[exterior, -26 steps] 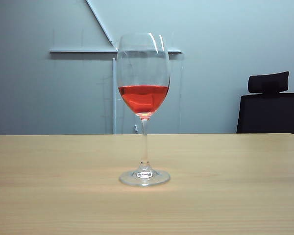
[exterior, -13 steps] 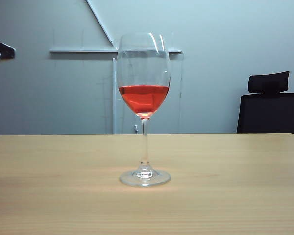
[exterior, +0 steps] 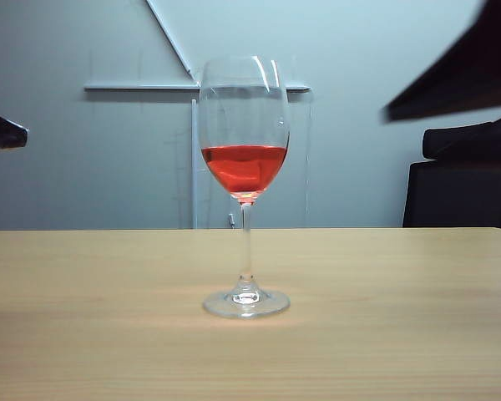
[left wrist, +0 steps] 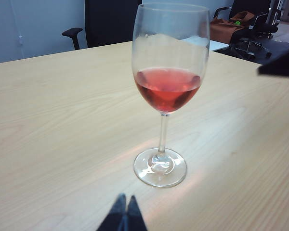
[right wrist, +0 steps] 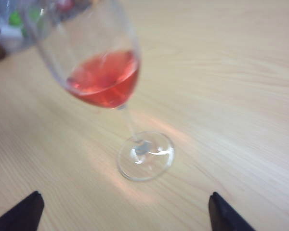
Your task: Gently pick up the goblet, rotate it counterclockwise for two full turns (viewing from above), and then place it back on the table.
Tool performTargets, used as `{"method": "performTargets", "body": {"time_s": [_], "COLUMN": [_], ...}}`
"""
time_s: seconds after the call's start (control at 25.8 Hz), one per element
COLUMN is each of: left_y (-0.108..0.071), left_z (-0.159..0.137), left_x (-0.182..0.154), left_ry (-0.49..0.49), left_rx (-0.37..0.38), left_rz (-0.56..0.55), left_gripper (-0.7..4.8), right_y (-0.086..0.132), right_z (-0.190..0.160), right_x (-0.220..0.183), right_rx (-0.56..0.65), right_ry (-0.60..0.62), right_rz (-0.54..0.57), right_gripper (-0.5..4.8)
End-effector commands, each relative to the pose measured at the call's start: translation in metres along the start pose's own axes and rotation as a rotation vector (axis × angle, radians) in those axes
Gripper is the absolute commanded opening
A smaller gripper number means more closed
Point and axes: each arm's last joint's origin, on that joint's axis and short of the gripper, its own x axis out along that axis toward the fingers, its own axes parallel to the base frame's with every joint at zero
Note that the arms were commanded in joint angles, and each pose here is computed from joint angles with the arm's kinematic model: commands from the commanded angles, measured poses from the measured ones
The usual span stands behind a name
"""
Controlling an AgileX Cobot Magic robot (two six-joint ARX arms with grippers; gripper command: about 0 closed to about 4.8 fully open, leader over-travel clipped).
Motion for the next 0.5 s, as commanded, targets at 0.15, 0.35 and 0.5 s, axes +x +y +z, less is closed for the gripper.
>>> {"method": "performTargets", "body": {"time_s": [0.15, 0.35, 0.5], "left_y": [0.000, 0.000, 0.000], "left_z": [0.002, 0.002, 0.002], "left_x": [0.000, 0.000, 0.000], "left_ry": [-0.012, -0.012, -0.012], "left_rx": [0.000, 0.000, 0.000], "left_rz": [-0.002, -0.002, -0.001], "left_gripper": [-0.05, -0.05, -0.05], "right_y": [0.005, -0.002, -0.005], "right_z": [0.003, -0.009, -0.016], "right_x": [0.043, 0.069, 0.087], "right_rx": [-0.077, -0.092, -0.145], "right_ry": [-0.113, -0.140, -0.145], "right_rz": [0.024, 0.080, 0.142], "right_gripper": [4.79, 4.79, 4.79]}}
